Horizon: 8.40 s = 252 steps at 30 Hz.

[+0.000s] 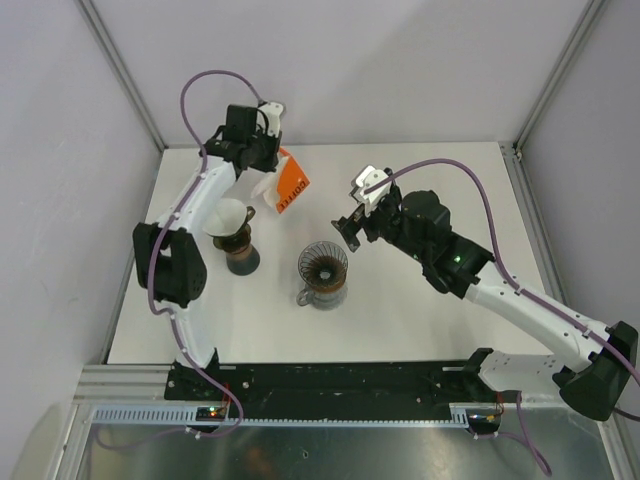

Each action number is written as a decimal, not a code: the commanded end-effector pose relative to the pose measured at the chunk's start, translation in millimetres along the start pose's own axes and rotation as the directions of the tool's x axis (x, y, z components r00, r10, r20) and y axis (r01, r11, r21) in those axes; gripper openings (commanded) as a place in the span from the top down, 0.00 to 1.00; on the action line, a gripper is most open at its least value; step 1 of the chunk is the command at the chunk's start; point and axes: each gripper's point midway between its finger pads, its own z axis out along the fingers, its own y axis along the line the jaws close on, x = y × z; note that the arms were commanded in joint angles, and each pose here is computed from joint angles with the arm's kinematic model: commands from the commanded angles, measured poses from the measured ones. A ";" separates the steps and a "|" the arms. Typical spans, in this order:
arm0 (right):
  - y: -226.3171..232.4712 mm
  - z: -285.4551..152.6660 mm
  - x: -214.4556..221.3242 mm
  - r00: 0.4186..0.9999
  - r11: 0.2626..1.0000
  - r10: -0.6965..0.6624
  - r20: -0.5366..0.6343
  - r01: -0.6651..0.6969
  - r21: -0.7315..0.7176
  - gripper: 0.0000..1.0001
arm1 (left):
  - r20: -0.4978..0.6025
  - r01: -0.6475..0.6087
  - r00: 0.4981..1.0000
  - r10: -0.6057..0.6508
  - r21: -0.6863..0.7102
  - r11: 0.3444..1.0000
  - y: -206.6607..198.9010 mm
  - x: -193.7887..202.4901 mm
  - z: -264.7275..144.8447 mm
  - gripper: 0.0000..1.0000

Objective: Place the coffee filter in the dripper

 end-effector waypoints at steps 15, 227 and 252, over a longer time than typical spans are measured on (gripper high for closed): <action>1.0 -0.9 -10.9 0.999 1.000 0.020 0.036 -0.021 0.005 0.01 | -0.096 -0.029 0.995 0.032 0.037 0.999 -12.0 38.3 32.4 1.00; 97.3 28.8 130.5 0.433 0.970 0.019 -0.901 -0.227 -0.088 1.00 | 0.160 0.069 0.984 -0.075 0.042 0.997 -32.5 1.4 -160.6 0.21; 96.8 34.6 122.9 0.475 0.969 0.043 -0.879 -0.235 -0.080 0.83 | 0.157 0.067 0.985 -0.076 0.060 0.996 -36.2 2.7 -160.5 0.21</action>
